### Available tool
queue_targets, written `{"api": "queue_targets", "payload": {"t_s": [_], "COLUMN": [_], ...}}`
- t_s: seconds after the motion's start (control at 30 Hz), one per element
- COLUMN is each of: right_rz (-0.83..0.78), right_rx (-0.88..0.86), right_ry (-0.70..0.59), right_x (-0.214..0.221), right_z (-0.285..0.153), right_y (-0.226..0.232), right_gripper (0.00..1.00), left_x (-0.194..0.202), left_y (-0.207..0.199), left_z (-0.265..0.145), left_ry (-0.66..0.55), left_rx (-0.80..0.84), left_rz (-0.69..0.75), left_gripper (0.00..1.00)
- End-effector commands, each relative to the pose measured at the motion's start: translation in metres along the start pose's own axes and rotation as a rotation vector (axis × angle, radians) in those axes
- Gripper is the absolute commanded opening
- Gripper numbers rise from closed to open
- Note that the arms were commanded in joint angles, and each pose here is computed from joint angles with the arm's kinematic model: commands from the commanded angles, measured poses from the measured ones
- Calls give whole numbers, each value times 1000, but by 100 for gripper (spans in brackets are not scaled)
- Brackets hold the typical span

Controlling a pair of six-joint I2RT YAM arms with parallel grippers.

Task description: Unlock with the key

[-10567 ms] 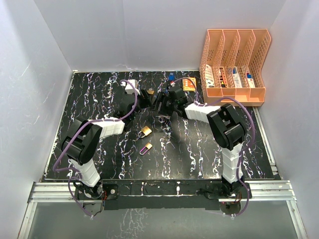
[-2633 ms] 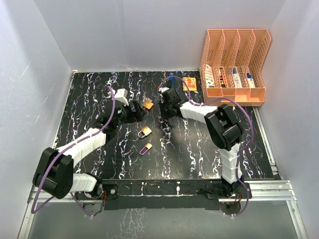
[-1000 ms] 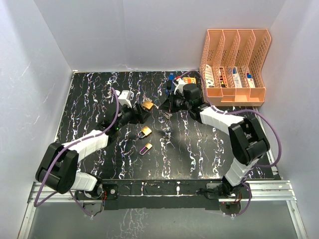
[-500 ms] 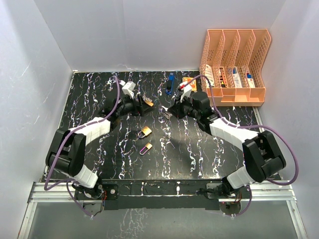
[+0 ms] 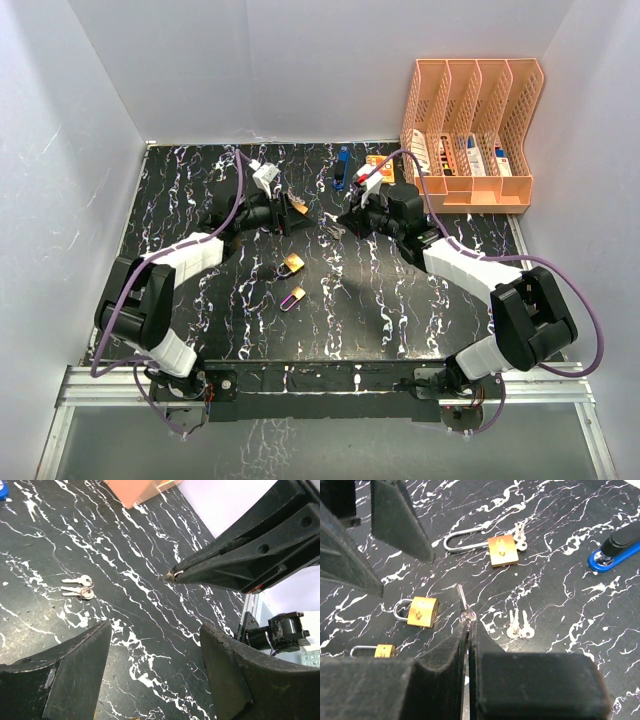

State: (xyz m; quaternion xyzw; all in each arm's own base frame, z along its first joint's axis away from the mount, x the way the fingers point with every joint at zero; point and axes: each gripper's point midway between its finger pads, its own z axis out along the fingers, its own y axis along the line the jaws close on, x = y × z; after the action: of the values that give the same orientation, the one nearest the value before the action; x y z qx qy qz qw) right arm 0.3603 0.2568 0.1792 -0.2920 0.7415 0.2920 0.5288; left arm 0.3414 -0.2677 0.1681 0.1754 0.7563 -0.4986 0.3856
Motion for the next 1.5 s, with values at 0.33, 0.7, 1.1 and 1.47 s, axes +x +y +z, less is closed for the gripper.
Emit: {"api": "queue_targets", "payload": {"t_s": [0.33,0.7,1.1,1.47], "right_rz": [-158,-181,-193,-196], "right_rx": [-148,-189,-213,-233], "right_ry": [2,38,41,48], "right_x": [-22,-14,-13,-11], "right_z": [3,4,2,2], "right_y": [18,21,26,28], "right_gripper": [0,0,0,0], "left_x": [1,7,15,14], "left_y": [-23,-37,-41,-41], "left_z": [25,31,31,33], "left_ry": [73,114,150,146], "left_rx": [157,215,228,223], "left_rz": [48,75,80,89], "left_gripper": [68,60,47,27]}}
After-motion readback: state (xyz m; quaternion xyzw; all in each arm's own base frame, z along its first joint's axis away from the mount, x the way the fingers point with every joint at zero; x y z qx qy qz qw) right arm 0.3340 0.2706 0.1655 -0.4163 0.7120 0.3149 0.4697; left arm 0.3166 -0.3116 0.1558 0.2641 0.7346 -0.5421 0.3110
